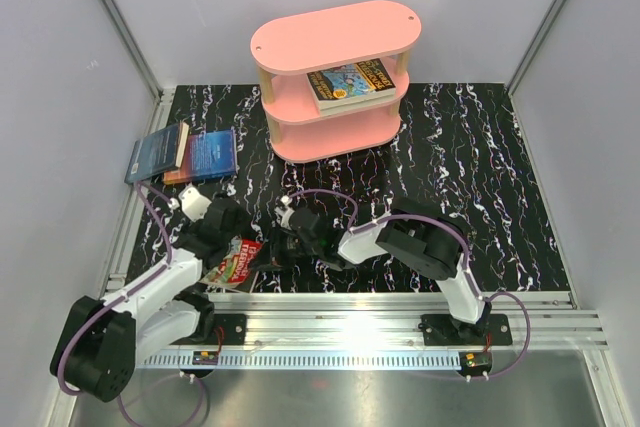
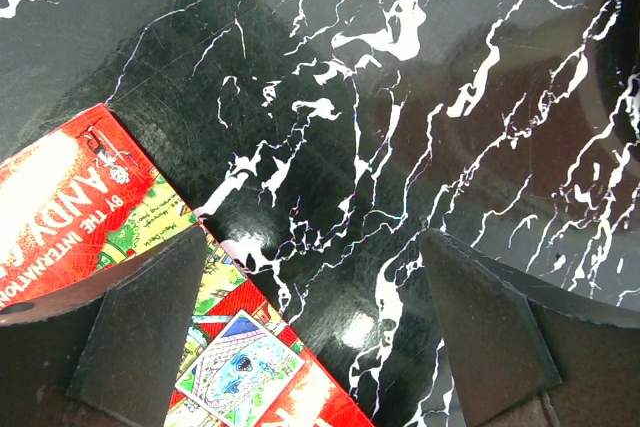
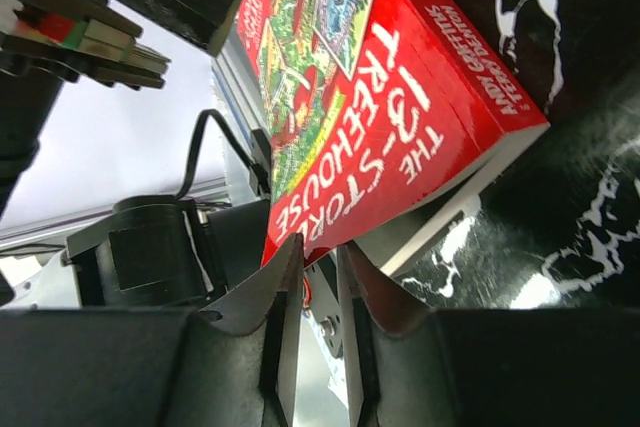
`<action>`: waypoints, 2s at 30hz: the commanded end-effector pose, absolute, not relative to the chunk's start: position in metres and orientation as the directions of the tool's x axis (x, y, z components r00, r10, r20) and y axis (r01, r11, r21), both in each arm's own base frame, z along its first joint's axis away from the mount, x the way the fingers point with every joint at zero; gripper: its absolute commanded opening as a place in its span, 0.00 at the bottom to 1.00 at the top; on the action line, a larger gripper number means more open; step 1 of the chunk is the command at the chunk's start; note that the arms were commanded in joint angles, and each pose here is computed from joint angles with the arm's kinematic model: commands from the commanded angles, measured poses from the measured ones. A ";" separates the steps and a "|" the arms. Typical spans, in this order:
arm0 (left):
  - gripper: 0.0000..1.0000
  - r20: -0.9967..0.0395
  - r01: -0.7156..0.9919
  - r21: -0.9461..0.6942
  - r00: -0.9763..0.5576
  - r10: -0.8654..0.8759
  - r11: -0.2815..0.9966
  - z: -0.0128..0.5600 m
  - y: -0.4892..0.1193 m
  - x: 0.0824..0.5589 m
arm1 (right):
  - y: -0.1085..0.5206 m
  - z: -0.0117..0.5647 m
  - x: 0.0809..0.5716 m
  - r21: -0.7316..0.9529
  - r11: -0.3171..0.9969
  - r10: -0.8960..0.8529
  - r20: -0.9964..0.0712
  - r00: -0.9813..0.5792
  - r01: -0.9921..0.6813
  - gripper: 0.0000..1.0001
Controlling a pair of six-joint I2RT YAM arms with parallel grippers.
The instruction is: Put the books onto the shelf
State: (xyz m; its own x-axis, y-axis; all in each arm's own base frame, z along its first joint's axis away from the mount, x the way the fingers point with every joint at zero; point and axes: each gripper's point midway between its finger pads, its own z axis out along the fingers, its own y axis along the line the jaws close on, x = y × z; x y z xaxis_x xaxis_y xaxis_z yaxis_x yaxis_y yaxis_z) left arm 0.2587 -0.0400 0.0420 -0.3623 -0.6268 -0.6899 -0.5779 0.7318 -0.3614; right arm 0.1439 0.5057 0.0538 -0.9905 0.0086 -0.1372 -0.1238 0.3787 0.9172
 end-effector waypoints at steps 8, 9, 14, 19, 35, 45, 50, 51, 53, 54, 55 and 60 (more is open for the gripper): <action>0.93 -0.580 -0.556 -0.362 -0.494 -0.647 0.748 0.011 -0.057 0.230 | 0.511 0.059 0.150 0.946 0.301 0.074 -0.147 -0.986 -0.118 0.00; 0.93 -0.583 -0.545 -0.366 -0.498 -0.642 0.754 0.014 -0.059 0.233 | 0.508 0.063 0.151 0.947 0.299 0.084 -0.149 -0.985 -0.118 0.00; 0.94 -0.591 -0.457 -0.413 -0.523 -0.614 0.788 0.043 -0.074 0.245 | 0.474 0.056 0.158 0.941 0.326 0.153 -0.143 -0.978 -0.087 0.00; 0.98 -0.673 -0.369 -0.398 -0.505 -0.540 0.840 0.082 -0.073 0.258 | 0.431 0.057 0.173 0.930 0.362 0.228 -0.153 -0.962 -0.062 0.00; 0.99 -0.552 -0.111 -0.671 -0.587 -0.593 0.734 0.066 -0.134 0.271 | 0.360 0.203 0.229 0.692 0.630 0.214 -0.591 -0.778 -0.352 0.00; 0.99 -0.472 0.141 -0.861 -0.577 -0.666 0.488 0.095 -0.180 0.294 | 0.362 0.231 0.229 0.663 0.623 0.167 -0.631 -0.758 -0.415 0.00; 0.99 -0.444 0.375 -0.888 -0.551 -0.707 0.265 0.143 -0.195 0.309 | 0.355 0.259 0.227 0.590 0.637 0.092 -0.697 -0.711 -0.496 0.00; 0.98 -0.411 0.351 -0.905 -0.572 -0.710 0.242 0.139 -0.197 0.323 | 0.350 0.267 0.224 0.579 0.642 0.081 -0.703 -0.706 -0.503 0.00; 0.98 -0.433 0.368 -0.894 -0.566 -0.702 0.255 0.138 -0.198 0.328 | 0.343 0.274 0.224 0.553 0.652 0.065 -0.722 -0.689 -0.518 0.00; 0.98 -0.452 0.382 -0.884 -0.550 -0.703 0.270 0.139 -0.197 0.330 | 0.338 0.279 0.220 0.550 0.653 0.060 -0.723 -0.689 -0.520 0.00; 0.99 -0.471 0.406 -0.872 -0.542 -0.697 0.273 0.145 -0.197 0.330 | 0.335 0.282 0.218 0.542 0.653 0.051 -0.729 -0.682 -0.530 0.00; 0.99 -0.563 0.537 -0.800 -0.516 -0.646 0.268 0.172 -0.206 0.326 | 0.328 0.292 0.207 0.546 0.629 0.028 -0.727 -0.686 -0.553 0.00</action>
